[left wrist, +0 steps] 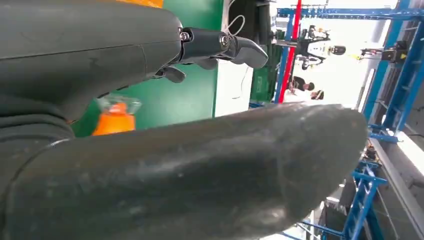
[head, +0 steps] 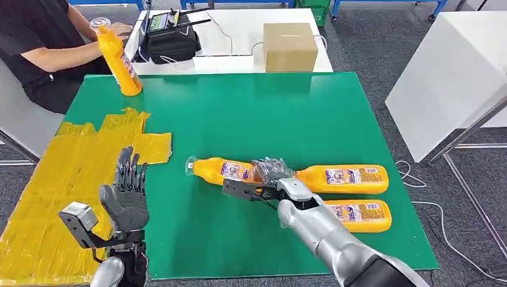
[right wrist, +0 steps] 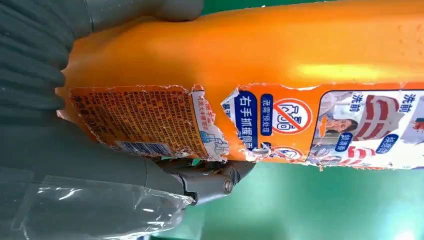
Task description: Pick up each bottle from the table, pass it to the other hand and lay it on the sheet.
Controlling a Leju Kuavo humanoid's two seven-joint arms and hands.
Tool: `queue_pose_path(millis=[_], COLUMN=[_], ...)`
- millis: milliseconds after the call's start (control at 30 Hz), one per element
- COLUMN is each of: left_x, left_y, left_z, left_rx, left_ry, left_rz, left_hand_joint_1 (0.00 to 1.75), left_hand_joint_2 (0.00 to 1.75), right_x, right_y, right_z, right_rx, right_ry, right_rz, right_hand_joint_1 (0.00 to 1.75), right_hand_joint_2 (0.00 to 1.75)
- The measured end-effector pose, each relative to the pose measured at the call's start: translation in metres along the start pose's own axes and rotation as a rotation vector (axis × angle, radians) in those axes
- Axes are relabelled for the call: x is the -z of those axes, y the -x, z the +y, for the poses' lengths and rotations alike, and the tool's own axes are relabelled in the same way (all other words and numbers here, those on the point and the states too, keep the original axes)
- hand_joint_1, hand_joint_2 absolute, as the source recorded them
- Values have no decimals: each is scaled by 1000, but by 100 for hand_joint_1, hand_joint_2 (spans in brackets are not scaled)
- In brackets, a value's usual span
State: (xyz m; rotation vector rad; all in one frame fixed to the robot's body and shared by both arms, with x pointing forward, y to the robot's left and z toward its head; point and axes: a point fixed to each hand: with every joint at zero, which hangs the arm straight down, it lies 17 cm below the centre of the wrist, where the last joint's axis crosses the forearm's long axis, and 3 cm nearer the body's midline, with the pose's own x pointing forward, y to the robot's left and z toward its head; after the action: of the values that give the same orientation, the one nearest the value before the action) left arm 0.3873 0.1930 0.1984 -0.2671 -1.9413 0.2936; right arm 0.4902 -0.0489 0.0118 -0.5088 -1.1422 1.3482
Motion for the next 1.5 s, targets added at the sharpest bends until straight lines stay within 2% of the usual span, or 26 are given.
queue_pose_path(millis=[200,300,333,433,533,633,767,1133,1500], left_x=[0,-2,-4,-7,-25,-36,-42,-42,-37], left_y=[2,7,8,9,15,16,16,8,-4], left_z=[0,1,2,1,4,3,4,-5,-5], left_rx=[1,-25,-36,-78,-235,-325,-381,-423,-443], left_ry=[1,-3,-4,1,-1,15,26,66,67], left_rz=[8,37,43,56,94,111,126,103,61], left_hand_joint_1=[0,0,0,0,0,0,0,0,0], left_hand_joint_2=[0,0,175,175,175,175,175,175,175], right_x=[0,-5,-8,-18,-64,-92,-111,-110,-101], right_y=[-2,-13,-18,-40,-76,-95,-110,-147,-185], right_z=[0,-20,-25,-59,-89,-100,-112,-95,-40], right_rx=[33,140,168,245,399,465,511,515,437], right_ry=[20,170,209,352,554,615,648,539,340], right_rz=[1,-48,-68,-165,-345,-430,-485,-555,-592], right_hand_joint_1=[175,175,175,175,175,175,175,175,175], right_hand_joint_2=[175,175,175,175,175,175,175,175,175])
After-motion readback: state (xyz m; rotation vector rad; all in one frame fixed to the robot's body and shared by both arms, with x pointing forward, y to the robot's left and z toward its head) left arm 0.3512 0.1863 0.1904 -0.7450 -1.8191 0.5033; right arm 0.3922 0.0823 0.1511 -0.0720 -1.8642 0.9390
